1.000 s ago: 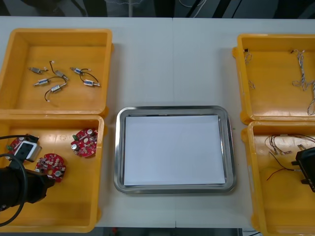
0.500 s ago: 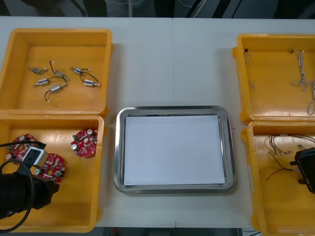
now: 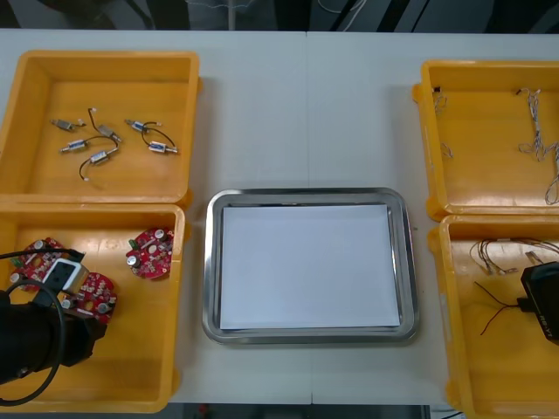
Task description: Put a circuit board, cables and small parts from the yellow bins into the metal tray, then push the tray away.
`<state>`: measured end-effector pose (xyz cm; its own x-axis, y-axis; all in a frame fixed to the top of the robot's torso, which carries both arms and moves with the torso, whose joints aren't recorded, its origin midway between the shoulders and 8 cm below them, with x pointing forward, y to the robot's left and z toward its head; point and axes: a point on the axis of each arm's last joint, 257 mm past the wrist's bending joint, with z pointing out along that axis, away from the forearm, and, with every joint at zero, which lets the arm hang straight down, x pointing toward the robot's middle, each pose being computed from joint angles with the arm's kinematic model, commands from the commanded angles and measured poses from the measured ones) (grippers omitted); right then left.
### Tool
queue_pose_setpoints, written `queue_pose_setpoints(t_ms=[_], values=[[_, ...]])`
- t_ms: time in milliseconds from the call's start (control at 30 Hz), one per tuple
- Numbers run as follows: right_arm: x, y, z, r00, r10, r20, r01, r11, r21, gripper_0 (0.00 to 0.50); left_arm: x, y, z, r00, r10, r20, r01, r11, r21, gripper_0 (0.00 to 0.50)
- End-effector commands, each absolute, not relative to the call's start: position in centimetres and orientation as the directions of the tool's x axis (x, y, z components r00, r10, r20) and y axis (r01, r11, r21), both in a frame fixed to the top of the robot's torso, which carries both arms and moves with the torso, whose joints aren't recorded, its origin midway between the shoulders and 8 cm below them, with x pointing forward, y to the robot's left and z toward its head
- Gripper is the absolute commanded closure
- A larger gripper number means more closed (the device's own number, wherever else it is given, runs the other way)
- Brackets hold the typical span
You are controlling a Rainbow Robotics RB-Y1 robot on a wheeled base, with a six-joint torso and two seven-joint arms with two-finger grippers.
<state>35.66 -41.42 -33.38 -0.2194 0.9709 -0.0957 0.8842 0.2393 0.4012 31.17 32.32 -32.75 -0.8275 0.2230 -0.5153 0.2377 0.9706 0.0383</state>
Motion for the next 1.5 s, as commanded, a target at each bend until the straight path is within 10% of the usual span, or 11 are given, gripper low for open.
queue_pose_setpoints(t_ms=[33, 467, 667, 1500], values=[[35.6, -42.0, -30.9, -0.187, 0.978, -0.093, 0.88, 0.209, 0.426, 0.5, 32.1, 32.2, -32.5, -0.799, 0.295, -0.524, 0.298, 0.951, 0.081, 0.0], [32.0, -44.1, -23.5, -0.279, 0.952, -0.124, 0.884, 0.305, 0.355, 0.5, 32.3, 32.1, -32.7, -0.795, 0.306, -0.524, 0.309, 0.947, 0.085, 0.025], [31.2, -44.3, -20.2, -0.358, 0.916, -0.178, 0.856, 0.399, 0.328, 0.5, 32.2, 32.1, -32.8, -0.796, 0.31, -0.52, 0.311, 0.946, 0.087, 0.5], [30.6, -36.2, -13.1, -0.795, 0.476, -0.376, 0.452, 0.878, 0.157, 0.5, 32.0, 34.2, -28.9, -0.828, 0.287, -0.483, 0.269, 0.957, 0.107, 0.5]])
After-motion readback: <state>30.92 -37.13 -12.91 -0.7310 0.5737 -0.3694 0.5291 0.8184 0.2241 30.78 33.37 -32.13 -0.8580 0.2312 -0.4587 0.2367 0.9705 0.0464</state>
